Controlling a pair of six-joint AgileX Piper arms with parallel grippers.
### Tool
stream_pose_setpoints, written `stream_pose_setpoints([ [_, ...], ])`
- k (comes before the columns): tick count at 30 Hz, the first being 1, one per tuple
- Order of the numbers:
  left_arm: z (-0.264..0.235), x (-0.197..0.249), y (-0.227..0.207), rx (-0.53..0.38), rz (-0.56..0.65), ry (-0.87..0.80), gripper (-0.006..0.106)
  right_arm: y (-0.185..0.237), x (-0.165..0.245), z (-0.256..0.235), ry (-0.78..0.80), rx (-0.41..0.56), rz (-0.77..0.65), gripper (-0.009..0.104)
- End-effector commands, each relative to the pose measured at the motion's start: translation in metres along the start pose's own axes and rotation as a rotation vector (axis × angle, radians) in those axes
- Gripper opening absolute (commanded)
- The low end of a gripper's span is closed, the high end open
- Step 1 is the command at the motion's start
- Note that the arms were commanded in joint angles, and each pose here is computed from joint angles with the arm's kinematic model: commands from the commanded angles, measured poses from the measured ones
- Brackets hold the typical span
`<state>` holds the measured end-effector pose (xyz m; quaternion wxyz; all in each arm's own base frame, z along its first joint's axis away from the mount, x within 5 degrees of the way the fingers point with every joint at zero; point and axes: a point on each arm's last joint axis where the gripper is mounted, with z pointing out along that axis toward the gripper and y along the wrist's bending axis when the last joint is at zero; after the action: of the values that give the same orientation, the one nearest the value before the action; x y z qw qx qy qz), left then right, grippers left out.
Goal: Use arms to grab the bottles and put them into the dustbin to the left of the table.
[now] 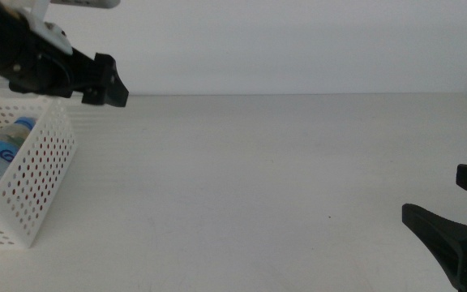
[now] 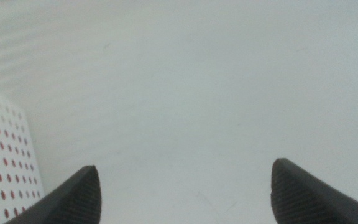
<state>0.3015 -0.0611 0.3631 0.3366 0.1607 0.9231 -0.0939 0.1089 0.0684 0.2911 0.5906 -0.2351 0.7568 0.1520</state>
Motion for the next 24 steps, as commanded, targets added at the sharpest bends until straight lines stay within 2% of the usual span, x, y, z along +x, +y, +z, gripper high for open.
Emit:
stream_pose_setpoints([
  [1,-0.026,-0.003,-0.011,-0.019,0.018,-0.189,0.090,-0.001,-0.016,-0.002,-0.099,0.003,-0.021,0.075],
  [9,-0.047,0.026,-0.021,-0.040,0.004,-0.338,0.090,-0.001,-0.016,-0.002,-0.099,0.003,-0.021,0.075],
  [24,-0.058,0.014,-0.018,-0.079,-0.006,-0.504,0.090,-0.001,-0.016,-0.002,-0.099,0.003,-0.021,0.075],
])
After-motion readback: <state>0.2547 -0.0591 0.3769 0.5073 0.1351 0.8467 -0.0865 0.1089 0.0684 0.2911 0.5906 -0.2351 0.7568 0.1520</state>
